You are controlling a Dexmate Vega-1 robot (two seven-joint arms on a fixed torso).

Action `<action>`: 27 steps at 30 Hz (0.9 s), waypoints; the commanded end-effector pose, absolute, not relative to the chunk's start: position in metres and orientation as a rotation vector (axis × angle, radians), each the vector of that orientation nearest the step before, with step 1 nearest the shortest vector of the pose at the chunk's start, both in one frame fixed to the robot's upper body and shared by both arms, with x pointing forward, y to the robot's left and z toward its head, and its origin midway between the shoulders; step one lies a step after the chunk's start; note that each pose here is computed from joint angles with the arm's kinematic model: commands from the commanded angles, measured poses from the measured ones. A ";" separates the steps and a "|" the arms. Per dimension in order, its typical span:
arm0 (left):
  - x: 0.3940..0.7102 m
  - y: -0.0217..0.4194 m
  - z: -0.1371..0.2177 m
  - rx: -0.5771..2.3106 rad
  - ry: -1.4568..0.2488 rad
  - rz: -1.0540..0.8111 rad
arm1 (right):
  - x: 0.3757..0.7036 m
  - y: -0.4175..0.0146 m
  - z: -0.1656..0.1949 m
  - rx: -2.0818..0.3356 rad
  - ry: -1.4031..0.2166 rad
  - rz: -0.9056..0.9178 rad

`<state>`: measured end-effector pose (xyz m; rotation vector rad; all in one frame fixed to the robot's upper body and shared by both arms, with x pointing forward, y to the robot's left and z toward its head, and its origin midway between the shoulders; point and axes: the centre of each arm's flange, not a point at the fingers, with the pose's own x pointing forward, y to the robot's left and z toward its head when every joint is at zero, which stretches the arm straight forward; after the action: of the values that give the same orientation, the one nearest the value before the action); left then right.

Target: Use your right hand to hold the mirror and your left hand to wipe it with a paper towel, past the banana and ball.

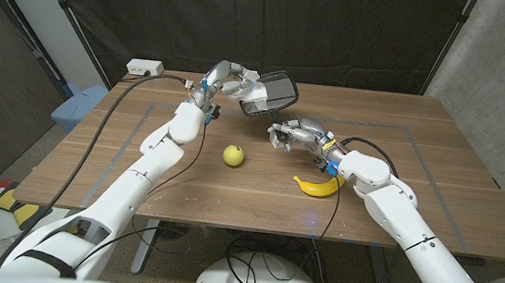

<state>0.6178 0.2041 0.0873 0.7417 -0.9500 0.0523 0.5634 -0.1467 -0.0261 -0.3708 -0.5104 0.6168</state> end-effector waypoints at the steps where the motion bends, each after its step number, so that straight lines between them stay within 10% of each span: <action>1: 0.635 0.200 0.089 0.766 -0.828 -0.019 | 0.564 -0.141 -0.023 -0.378 -0.530 0.632; 27: 0.656 0.190 0.095 0.758 -0.701 -0.262 | 0.574 -0.135 -0.020 -0.385 -0.530 0.625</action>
<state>0.6512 0.1958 0.0925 0.7797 -0.7454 -0.1529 0.5680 -0.1359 -0.0209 -0.3890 -0.5325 0.6353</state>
